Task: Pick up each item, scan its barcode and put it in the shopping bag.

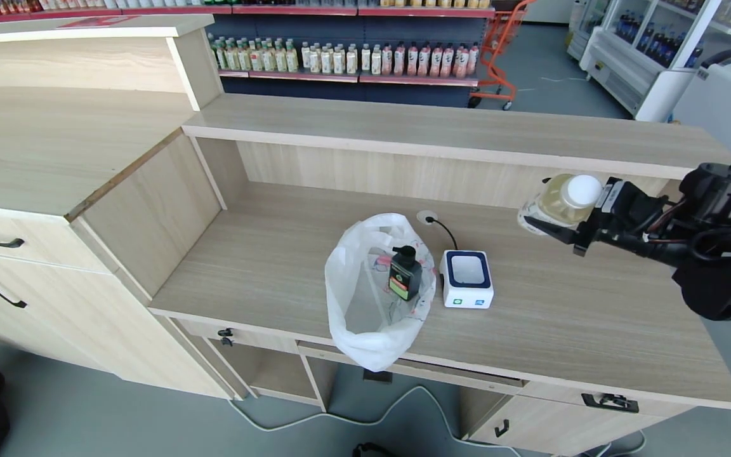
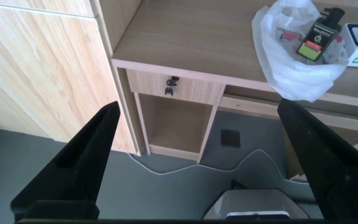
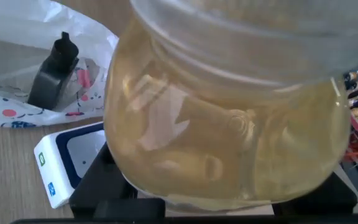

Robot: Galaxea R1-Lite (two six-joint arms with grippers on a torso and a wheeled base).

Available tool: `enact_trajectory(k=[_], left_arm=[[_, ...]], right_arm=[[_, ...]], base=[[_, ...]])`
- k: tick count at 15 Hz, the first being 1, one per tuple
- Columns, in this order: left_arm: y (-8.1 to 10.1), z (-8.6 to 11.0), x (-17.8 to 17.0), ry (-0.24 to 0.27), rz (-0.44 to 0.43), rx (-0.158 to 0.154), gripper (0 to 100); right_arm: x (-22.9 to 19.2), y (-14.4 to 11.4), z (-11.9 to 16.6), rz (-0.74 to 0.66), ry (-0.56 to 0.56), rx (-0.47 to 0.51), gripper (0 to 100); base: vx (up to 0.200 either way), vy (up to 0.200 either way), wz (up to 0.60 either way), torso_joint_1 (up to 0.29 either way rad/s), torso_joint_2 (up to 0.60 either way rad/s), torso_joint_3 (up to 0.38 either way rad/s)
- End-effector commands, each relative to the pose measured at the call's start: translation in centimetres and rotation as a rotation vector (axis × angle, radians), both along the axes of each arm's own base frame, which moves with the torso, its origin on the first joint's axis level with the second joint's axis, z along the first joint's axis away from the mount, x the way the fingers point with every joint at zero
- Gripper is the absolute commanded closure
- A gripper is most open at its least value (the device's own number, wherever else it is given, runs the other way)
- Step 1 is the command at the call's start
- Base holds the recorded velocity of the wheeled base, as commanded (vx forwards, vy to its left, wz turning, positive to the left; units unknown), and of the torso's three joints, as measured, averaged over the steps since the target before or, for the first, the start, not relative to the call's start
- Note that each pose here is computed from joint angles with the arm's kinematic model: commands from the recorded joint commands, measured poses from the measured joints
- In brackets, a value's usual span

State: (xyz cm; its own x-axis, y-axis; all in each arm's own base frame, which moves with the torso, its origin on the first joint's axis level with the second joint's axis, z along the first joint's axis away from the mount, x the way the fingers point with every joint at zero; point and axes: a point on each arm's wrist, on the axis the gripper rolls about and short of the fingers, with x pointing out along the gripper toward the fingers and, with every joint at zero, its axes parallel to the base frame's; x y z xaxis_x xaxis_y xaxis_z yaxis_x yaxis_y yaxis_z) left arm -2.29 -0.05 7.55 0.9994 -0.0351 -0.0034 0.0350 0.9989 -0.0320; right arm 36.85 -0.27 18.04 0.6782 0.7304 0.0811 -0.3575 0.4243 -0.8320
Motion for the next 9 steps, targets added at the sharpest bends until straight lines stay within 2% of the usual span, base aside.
enact_trajectory(k=[1,9], left_arm=[[0.0,0.0,0.0,-0.002,0.0,0.0,0],[0.0,0.0,0.0,0.0,0.0,0.0,0]], right_arm=[[2.6,-0.1,-3.5,0.023,0.042,-0.021,100],[5.3,2.0,-6.7,0.098,0.022,-0.044,100]], base=[[0.0,0.0,0.0,0.0,0.0,0.0],[0.0,0.0,0.0,0.0,0.0,0.0]])
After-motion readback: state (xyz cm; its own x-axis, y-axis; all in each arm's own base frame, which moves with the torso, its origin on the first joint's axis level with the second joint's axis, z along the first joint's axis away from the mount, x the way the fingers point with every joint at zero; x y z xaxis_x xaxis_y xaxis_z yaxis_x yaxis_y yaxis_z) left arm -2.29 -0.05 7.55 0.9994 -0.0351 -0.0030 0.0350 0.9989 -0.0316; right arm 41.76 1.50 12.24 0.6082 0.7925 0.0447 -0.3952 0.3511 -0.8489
